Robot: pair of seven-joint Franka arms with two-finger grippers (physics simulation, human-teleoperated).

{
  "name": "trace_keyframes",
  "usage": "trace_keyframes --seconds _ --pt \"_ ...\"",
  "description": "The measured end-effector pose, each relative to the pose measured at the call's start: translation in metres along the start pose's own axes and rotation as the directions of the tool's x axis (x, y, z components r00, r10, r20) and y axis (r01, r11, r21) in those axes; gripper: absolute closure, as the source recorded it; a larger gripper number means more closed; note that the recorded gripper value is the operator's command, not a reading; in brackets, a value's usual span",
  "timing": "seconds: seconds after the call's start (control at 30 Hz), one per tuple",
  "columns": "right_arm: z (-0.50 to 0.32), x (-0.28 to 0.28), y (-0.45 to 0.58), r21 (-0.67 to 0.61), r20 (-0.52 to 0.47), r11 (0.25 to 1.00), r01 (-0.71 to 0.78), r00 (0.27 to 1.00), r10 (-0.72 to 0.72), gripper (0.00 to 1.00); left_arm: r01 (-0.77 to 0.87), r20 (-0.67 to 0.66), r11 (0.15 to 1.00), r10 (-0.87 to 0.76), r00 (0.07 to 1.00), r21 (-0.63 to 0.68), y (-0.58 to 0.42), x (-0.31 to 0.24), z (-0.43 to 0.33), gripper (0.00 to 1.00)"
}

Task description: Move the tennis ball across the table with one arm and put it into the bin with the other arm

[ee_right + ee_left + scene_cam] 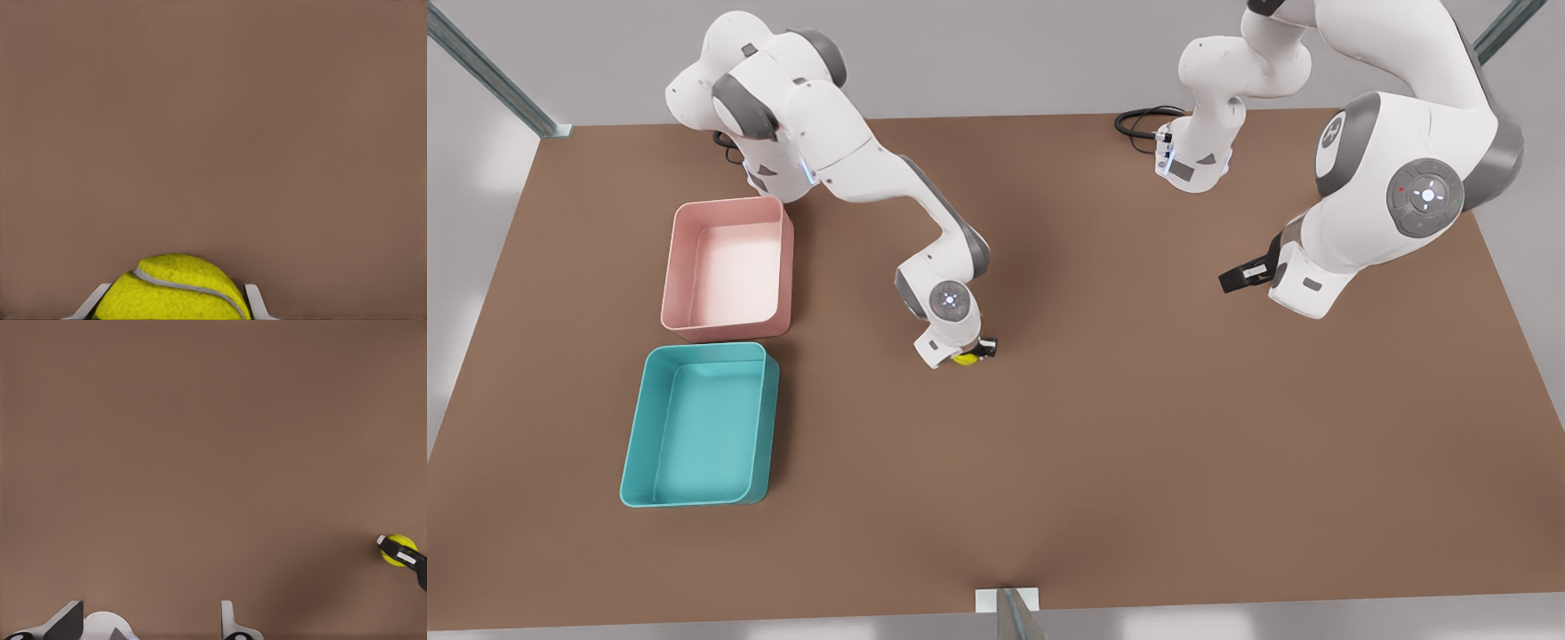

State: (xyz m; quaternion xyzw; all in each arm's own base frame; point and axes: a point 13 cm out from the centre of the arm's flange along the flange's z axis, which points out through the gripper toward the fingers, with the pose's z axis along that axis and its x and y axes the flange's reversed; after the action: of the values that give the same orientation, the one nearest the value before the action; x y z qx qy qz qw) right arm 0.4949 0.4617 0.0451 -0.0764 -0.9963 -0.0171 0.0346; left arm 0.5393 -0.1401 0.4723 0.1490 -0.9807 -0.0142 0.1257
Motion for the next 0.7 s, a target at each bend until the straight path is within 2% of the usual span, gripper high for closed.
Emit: trace_keyframes --seconds 0.17,0.33,0.53,0.7 --pt "-0.025 -0.018 -0.002 -0.033 0.018 0.999 -0.011 1.0 0.011 0.32 0.004 0.0 1.0 -0.004 1.0 0.0 0.001 0.0 0.0 0.0" --pt "-0.083 -0.067 -0.032 -0.086 0.042 0.994 -0.062 0.997 0.066 0.31 0.008 0.0 1.0 -0.008 1.0 0.001 0.001 -0.001 0.0 0.0" --pt "-0.159 -0.162 -0.17 -0.082 0.041 0.98 -0.179 0.982 0.183 0.31 0.011 0.0 1.0 -0.011 1.0 0.001 0.001 -0.001 0.0 0.0" --pt "-0.182 -0.224 -0.315 -0.001 0.073 0.972 -0.233 0.97 0.232 0.31 0.012 0.0 1.0 -0.012 1.0 0.0 0.002 -0.001 0.0 0.0"
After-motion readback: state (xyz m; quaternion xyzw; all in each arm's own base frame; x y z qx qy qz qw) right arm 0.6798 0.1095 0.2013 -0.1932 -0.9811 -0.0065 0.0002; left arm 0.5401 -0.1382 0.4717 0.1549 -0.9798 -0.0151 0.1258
